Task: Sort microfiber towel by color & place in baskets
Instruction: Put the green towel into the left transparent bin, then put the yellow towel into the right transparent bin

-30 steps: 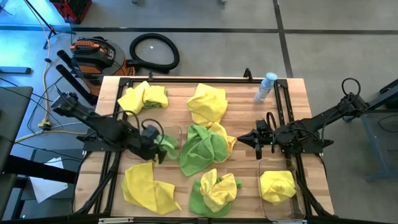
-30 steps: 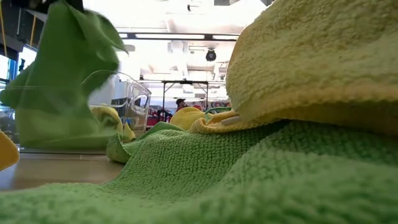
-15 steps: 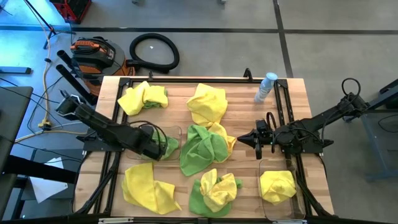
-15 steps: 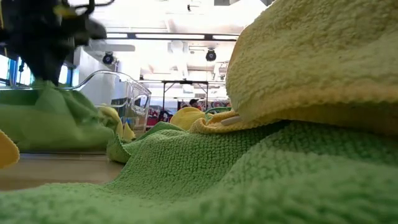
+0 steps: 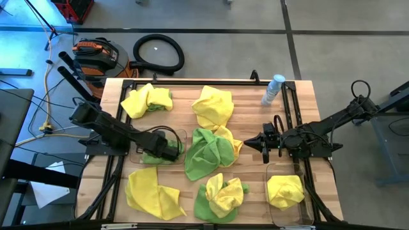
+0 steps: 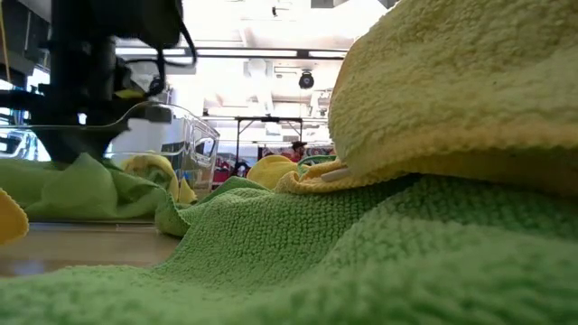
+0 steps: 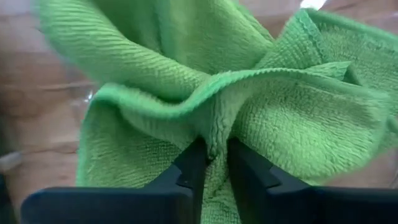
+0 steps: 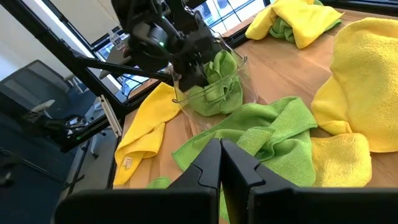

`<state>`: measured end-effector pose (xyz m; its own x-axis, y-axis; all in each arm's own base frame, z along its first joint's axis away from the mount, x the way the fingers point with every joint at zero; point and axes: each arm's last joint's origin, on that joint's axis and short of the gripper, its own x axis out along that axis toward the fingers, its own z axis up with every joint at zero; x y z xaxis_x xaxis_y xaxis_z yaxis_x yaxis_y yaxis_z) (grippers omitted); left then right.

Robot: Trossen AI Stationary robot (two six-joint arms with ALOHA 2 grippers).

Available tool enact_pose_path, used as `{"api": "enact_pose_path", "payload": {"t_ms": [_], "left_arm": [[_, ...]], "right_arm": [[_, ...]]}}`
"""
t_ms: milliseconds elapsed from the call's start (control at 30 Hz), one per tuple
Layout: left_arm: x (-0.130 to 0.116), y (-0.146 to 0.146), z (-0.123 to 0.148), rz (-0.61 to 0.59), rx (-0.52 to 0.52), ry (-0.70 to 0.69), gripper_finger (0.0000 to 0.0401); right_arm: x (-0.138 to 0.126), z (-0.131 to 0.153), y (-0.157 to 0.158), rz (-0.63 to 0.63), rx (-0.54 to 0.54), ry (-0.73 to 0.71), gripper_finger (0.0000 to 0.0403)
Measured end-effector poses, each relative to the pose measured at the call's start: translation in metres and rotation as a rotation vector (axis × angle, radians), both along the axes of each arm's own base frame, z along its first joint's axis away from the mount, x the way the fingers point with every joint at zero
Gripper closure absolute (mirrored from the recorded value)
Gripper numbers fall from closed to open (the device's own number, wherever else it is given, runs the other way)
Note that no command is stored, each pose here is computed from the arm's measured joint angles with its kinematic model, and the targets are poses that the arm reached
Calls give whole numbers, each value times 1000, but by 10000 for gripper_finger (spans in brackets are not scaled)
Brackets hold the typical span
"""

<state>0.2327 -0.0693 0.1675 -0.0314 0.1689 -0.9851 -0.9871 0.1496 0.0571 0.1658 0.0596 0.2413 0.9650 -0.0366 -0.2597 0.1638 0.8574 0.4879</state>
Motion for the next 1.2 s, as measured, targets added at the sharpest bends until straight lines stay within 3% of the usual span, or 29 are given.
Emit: {"api": "enact_pose_path", "payload": {"t_ms": [333, 767, 967, 1200], "left_arm": [[10, 2, -11, 7, -22, -13, 285], [0, -6, 43, -97, -55, -208, 284], [-11, -10, 48, -28, -60, -186, 284], [-15, -10, 48, -62, -86, -124, 284]], "right_arm": [[0, 0, 0, 1, -1, 1, 402], [0, -1, 0, 2, -8, 8, 402], [0, -1, 0, 2, -8, 8, 402], [0, -1, -1, -2, -11, 8, 402]]}}
